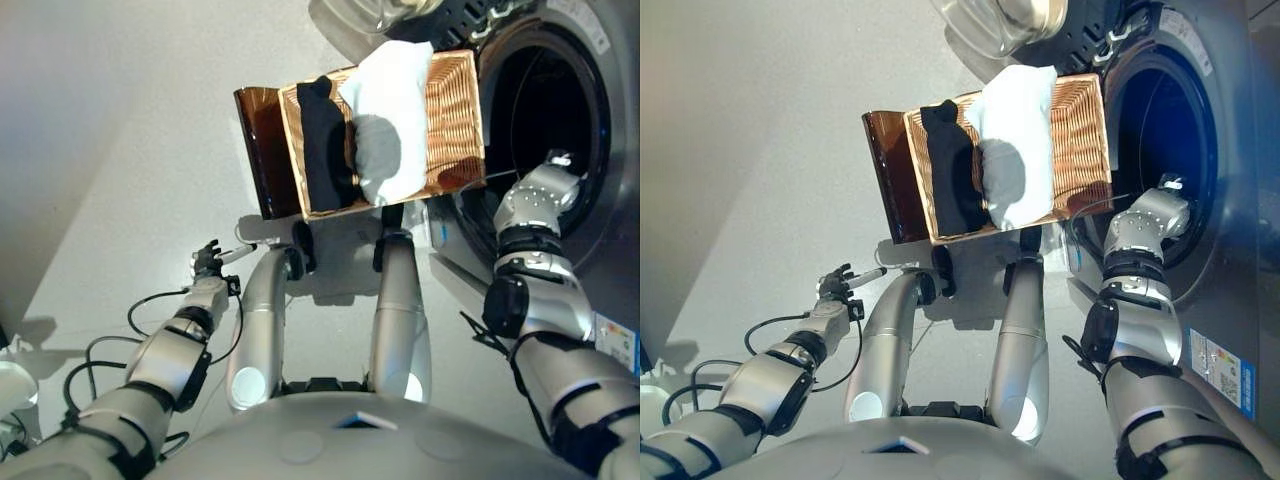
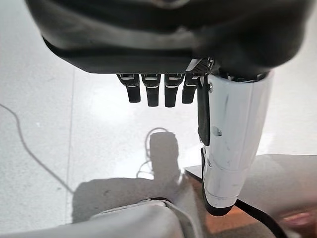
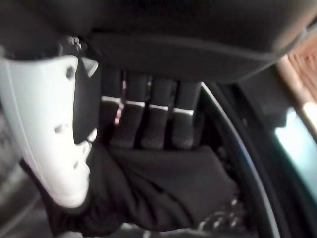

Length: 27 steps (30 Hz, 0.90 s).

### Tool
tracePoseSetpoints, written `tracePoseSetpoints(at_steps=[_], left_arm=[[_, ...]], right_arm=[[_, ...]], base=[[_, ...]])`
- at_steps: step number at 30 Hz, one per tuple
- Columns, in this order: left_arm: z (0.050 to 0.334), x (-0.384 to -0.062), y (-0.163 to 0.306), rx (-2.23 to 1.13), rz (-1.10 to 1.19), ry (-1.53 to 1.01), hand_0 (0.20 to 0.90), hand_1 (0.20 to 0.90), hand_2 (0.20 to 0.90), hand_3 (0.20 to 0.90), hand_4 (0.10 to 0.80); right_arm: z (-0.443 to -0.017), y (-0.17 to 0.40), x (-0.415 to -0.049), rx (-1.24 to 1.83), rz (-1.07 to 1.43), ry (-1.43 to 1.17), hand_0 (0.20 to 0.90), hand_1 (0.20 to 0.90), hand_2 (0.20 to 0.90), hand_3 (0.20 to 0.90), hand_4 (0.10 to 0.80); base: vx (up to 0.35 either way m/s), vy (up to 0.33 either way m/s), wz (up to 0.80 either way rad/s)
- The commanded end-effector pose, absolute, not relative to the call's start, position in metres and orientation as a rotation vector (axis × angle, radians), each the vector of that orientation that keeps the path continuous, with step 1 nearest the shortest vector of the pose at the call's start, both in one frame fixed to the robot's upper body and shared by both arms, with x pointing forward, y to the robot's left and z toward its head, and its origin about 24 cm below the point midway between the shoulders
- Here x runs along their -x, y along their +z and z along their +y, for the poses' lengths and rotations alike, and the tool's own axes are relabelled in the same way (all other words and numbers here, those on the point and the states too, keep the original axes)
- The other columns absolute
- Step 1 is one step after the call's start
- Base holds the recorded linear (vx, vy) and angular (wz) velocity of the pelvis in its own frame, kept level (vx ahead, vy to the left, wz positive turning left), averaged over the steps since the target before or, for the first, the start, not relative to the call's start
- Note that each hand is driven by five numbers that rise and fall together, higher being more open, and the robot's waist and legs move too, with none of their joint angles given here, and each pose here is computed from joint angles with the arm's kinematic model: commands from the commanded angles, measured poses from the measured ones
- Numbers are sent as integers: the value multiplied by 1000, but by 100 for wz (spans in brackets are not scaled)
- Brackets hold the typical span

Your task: Pick up the clothes and place them into the washing machine

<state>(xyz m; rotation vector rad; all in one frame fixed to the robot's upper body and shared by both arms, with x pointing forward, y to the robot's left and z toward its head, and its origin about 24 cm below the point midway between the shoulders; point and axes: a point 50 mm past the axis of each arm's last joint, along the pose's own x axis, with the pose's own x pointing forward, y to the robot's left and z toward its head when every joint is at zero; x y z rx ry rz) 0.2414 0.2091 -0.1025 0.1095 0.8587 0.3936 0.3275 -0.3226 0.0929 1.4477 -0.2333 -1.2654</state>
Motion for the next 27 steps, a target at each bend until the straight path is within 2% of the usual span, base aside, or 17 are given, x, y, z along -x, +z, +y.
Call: tracePoseSetpoints(at_steps=[1,6,7,17,23,27], left_arm=[[249,-215,-109,-184,951,541,900,900,900,900,800],[246,-219,-108,-179,940,534,900,900,900,900,800],[246,-219,-108,-175,940,537,900,900,900,900,800],[251,-218,-107,-167,933,556,900,900,900,900,800],[251,-219,-106,-163,919,558,900,900,900,900,800],[251,-221,-105,-164,907,549,900,900,900,900,800]], right_arm=[[-379,163,-304,-1285,-633,-1269,200,200,200,200,300],[-371,154,-309,-1266,-577,-1263,200,200,200,200,300],[-369,152,-311,-1270,-564,-1252,900,900,900,900,800],[-350,141,-322,-1189,-480,-1154,900,900,900,900,800],[-333,135,-333,-948,-356,-1018,900,900,900,900,800],[-321,110,-330,-845,-256,-952,900,900,900,900,800]], base=[[0,0,0],[0,0,0],[0,0,0],[0,0,0],[0,0,0],[7,11,-6]])
